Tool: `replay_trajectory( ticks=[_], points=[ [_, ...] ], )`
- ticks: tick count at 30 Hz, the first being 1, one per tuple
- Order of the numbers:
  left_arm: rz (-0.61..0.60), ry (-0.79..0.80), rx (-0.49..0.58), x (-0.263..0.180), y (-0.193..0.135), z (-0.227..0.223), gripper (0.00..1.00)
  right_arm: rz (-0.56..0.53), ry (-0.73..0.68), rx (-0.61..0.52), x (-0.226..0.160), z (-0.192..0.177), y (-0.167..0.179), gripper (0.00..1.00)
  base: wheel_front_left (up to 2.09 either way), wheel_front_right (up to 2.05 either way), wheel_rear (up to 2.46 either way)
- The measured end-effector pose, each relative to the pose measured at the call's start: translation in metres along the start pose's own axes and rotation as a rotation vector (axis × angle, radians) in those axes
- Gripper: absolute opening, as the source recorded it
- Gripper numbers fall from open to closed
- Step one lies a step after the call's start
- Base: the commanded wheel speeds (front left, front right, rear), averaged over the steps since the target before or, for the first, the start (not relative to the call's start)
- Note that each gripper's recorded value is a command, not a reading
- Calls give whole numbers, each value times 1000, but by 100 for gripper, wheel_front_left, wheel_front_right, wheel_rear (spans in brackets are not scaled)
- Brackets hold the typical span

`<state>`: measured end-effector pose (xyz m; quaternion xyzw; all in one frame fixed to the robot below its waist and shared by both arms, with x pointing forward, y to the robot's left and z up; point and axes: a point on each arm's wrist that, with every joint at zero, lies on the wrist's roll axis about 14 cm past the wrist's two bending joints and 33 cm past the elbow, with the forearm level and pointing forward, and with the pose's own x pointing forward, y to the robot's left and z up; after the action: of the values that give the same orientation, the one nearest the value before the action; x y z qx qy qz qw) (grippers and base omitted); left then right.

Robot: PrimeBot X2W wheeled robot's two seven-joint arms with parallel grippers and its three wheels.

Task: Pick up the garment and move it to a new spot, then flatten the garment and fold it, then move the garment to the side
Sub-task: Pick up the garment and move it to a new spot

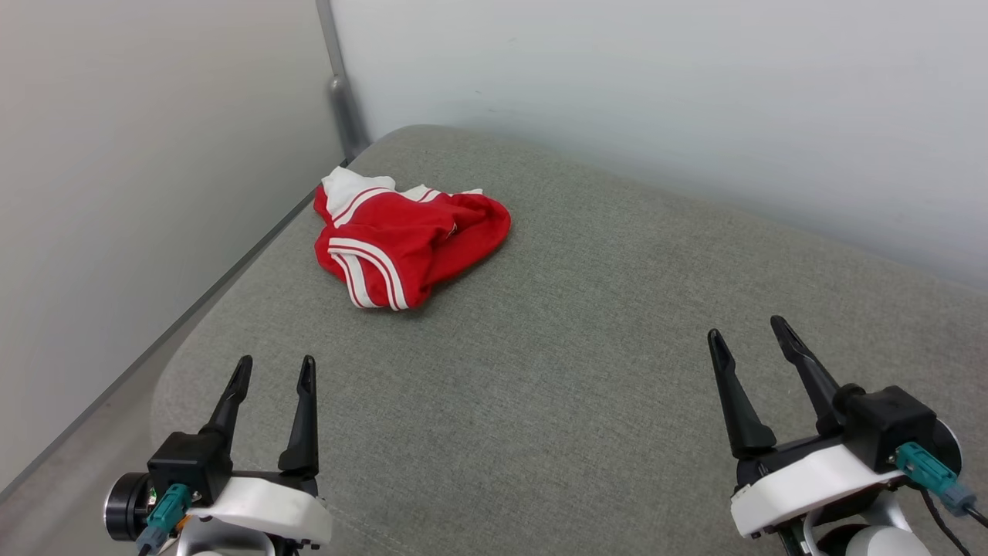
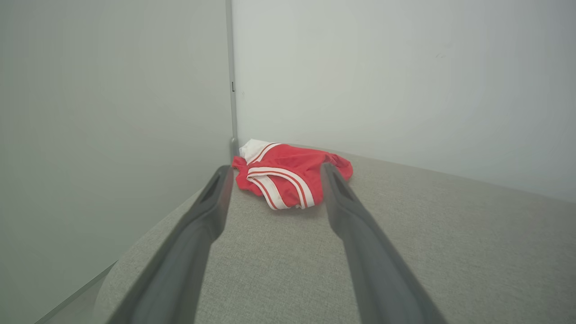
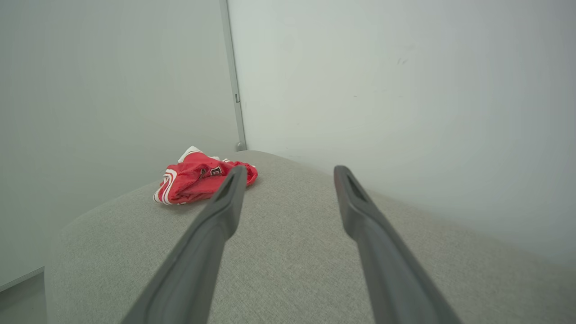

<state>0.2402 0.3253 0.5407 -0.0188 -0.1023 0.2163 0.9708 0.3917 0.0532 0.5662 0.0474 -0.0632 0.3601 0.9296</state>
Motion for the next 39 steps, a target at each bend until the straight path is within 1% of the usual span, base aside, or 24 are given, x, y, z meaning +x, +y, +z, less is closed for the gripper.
replay_trajectory(
  ticks=[6,11,13,19,24,27,32,36,39],
  points=[
    [1,1,10,3,1,1,100,-1,2,11,2,-3,-2,100,0,0,0],
    [-26,-20,17,21,-8,8,100,-6,5,10,7,-5,-7,100,0,0,0],
    [-37,-41,15,34,-10,15,100,-10,6,6,10,-6,-11,100,0,0,0],
    [-96,-93,68,89,-19,34,100,-48,24,1,20,-13,-32,100,0,0,0],
    [-154,-40,138,149,-29,34,100,-98,46,-3,27,-27,-60,100,0,0,0],
    [-185,60,162,181,-38,16,100,-130,62,-7,29,-40,-79,100,0,0,0],
    [-195,337,207,222,-35,-39,100,-178,94,12,32,-67,-106,100,0,0,0],
    [-174,545,264,243,-24,-87,100,-215,123,26,31,-92,-125,100,0,0,0],
    [-162,725,283,242,-20,-132,100,-242,150,38,26,-111,-136,100,0,0,0]
  ],
)
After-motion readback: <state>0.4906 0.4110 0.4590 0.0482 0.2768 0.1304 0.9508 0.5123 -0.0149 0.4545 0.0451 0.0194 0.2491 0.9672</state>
